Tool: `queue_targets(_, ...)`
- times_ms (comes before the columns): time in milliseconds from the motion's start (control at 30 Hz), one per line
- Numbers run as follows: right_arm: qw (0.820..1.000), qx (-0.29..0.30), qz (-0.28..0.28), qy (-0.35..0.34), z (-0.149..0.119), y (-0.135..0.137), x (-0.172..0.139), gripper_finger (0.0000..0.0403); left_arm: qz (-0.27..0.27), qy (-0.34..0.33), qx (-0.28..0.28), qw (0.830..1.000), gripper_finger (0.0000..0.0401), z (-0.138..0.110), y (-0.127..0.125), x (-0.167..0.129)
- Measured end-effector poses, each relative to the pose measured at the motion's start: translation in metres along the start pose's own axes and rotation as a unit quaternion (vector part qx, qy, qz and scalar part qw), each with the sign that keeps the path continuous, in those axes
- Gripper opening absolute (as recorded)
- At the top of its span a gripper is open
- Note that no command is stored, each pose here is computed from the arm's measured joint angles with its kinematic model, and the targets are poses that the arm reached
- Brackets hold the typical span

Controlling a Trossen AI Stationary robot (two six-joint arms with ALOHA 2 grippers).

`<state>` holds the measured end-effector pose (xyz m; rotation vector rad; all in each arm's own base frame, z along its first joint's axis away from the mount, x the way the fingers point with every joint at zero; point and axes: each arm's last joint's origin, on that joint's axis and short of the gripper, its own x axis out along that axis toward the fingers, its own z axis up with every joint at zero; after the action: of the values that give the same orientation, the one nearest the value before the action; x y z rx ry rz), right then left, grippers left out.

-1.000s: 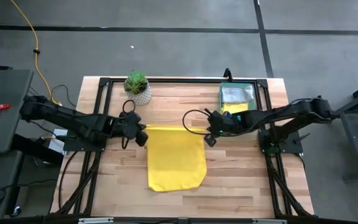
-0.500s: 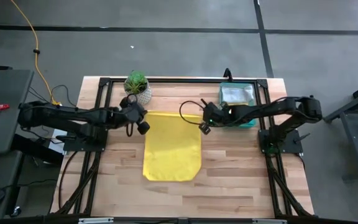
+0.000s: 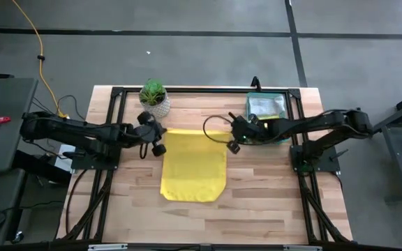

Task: Fold microfiber towels
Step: Fold the yellow microfiber cloth

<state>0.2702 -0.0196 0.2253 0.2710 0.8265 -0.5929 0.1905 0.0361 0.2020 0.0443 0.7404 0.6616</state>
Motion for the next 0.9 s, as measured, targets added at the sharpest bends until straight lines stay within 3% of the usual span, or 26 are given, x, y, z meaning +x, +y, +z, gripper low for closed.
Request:
queue_targets(300, 0.986, -0.024, 0.157, 0.046, -0.026, 0.047, -0.029, 0.0, -0.129, -0.001, 0.046, 0.991, 0.0, -0.01, -0.038, -0.023)
queue_targets(633, 0.975, -0.01, 0.199, 0.098, -0.069, 0.094, -0.043, 0.0, -0.205, 0.014, -0.01, 0.979, 0.0, -0.024, -0.068, -0.049)
queue_targets(900, 0.968, 0.001, 0.227, 0.104, -0.089, 0.121, -0.035, 0.0, -0.238, 0.036, -0.001, 0.971, 0.0, -0.038, -0.088, -0.06)
